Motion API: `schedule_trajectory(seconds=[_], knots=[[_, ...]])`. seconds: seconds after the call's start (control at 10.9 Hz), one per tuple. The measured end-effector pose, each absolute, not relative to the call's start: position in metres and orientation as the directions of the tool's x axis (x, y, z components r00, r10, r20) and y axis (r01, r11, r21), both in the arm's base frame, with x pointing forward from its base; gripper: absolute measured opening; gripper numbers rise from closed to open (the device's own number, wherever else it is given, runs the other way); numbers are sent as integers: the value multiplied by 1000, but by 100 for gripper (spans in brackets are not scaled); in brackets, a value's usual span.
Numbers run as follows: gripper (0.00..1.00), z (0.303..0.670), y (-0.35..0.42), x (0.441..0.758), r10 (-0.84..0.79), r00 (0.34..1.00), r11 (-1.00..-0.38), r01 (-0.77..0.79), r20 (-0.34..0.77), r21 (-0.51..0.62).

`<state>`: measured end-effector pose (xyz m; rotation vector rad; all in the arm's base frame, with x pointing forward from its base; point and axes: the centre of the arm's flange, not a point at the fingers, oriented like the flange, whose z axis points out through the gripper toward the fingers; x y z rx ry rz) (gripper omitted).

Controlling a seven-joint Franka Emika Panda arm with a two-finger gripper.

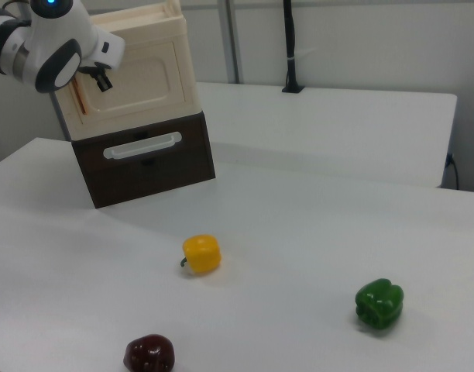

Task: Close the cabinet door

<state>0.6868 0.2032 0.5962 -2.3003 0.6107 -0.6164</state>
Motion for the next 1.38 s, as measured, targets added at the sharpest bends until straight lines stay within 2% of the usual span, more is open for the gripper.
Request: schedule_trajectory(seconds=[0.18,0.46,0.64,0.83,0.92,1.11,1.2,1.29,1.38], knots=[[1,593,203,686,-541,790,-709,-246,286,-661],[2,585,174,681,-411,871,-832,-238,270,-501],[4,589,118,668,-287,936,-905,-195,202,-377],[5,595,65,648,-197,973,-957,-163,124,-238],[6,597,42,638,-185,979,-971,-168,85,-170],[17,598,10,619,-166,986,-986,-165,0,-24],[17,596,5,615,-160,987,-987,-160,-25,7],[26,593,2,611,-152,987,-988,-151,-47,23],[26,587,0,607,-141,988,-990,-140,-68,23]])
